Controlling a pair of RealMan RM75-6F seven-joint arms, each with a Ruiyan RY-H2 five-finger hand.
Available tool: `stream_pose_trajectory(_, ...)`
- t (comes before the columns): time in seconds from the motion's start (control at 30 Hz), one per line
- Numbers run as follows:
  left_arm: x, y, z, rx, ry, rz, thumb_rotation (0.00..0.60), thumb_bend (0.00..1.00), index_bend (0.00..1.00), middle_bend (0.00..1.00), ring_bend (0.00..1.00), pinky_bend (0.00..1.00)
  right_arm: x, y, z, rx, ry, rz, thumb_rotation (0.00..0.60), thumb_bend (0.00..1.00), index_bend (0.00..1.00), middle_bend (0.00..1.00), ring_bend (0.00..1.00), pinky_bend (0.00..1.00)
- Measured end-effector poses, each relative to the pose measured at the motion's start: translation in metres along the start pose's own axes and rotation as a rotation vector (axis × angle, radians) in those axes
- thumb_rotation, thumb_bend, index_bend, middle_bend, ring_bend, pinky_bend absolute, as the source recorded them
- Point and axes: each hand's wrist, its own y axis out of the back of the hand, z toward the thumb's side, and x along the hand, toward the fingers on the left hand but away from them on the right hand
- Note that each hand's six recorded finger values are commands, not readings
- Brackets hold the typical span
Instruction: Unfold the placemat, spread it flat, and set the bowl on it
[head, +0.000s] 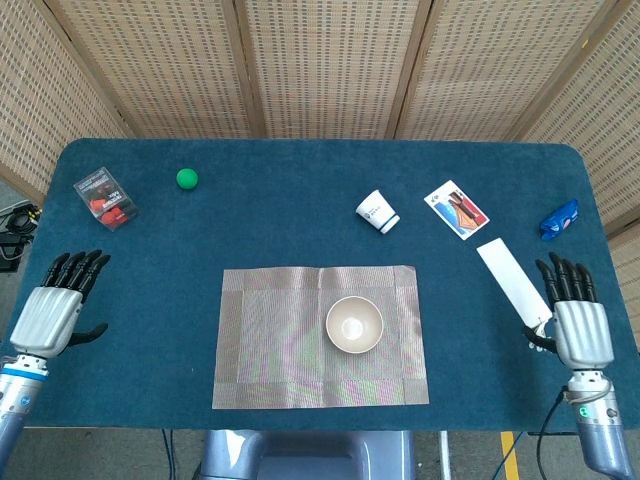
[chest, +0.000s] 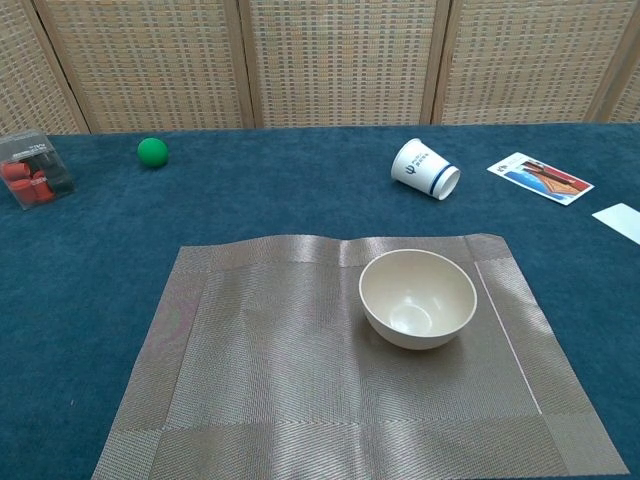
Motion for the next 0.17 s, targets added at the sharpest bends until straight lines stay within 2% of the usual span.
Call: stream_pose_trajectory(0.17,-0.013,-0.001,-0.006,0.006,0.023,0.021,0.6,0.18,0.0,0.0,0.0,0.0,0.011,0.021,-0.015,-0.048,-0.016,-0.031,0.6,0.13,0.03,0.0,0.0,0.0)
